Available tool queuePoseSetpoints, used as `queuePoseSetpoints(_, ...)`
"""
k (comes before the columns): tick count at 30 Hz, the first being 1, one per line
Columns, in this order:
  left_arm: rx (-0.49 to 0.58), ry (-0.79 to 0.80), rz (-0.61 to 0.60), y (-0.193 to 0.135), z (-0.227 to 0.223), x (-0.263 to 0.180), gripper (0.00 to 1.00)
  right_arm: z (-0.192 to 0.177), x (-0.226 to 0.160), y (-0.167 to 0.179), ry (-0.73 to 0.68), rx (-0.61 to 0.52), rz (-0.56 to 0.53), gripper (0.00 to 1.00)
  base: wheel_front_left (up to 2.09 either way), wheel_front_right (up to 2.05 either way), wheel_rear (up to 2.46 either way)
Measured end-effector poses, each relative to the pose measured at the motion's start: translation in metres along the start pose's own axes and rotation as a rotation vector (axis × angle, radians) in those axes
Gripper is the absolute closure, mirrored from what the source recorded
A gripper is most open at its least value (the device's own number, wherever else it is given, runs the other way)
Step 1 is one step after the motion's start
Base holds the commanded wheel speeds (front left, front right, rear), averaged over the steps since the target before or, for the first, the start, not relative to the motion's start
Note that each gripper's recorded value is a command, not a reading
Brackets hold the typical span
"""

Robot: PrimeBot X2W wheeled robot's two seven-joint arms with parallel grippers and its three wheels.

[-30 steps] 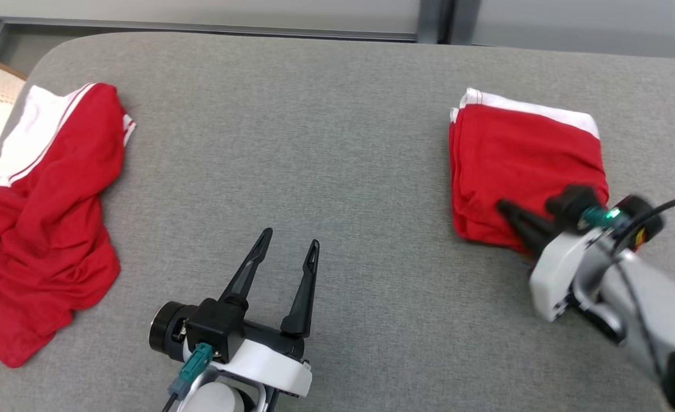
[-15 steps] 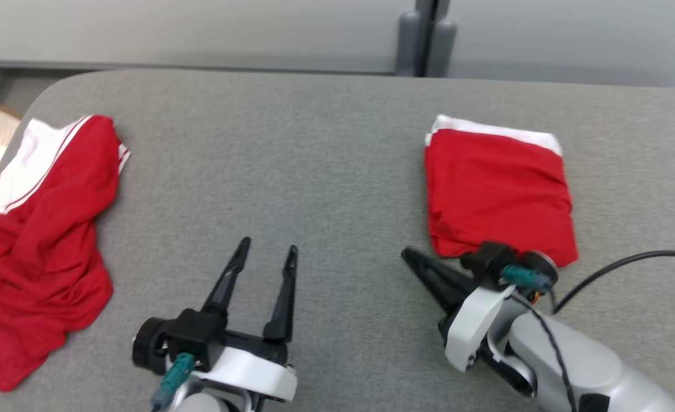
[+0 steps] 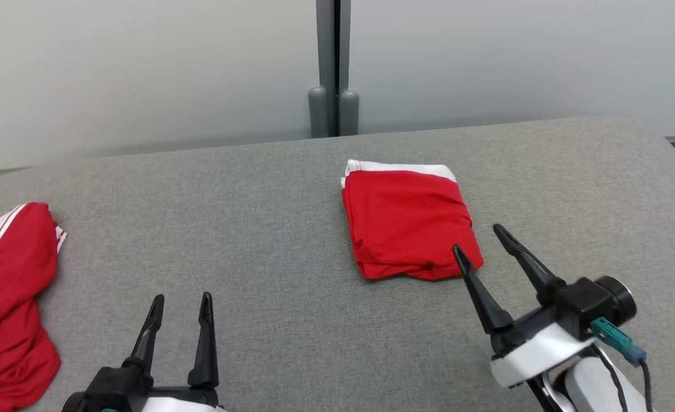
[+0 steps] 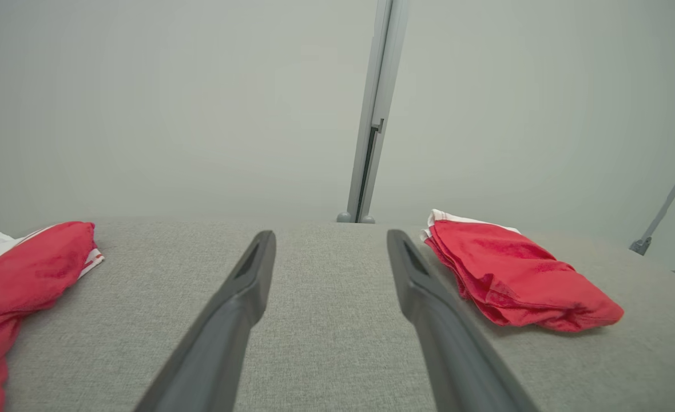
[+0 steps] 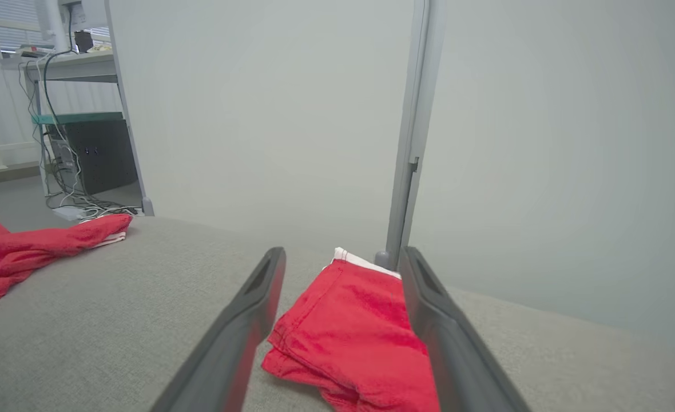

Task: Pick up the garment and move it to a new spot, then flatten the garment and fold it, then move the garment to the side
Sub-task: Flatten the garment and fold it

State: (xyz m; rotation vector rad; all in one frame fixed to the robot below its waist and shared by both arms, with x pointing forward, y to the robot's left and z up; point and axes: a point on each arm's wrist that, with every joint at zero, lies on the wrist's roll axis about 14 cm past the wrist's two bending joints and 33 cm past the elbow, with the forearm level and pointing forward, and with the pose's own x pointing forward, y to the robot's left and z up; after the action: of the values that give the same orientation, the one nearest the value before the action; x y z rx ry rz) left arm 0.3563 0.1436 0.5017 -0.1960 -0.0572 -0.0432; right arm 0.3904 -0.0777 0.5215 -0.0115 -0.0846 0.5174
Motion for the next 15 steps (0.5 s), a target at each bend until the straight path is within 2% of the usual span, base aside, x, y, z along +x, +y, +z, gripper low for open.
queuePoseSetpoints(3,0.005,-0.022,0.005,0.002,0.007,-0.005,0.0,0.008,-0.022,-0.016,-0.027,-0.03,-0.086,0.0,0.0,0.0,0.0)
queuePoseSetpoints(7,0.018,-0.025,0.04,0.012,0.009,-0.019,0.0,0.001,-0.051,-0.028,-0.016,-0.003,-0.188,0.0,0.0,0.0,0.0)
queuePoseSetpoints(15,0.064,-0.009,0.085,0.027,0.005,-0.044,0.0,-0.018,-0.088,-0.032,0.023,0.046,-0.286,0.0,0.0,0.0,0.0)
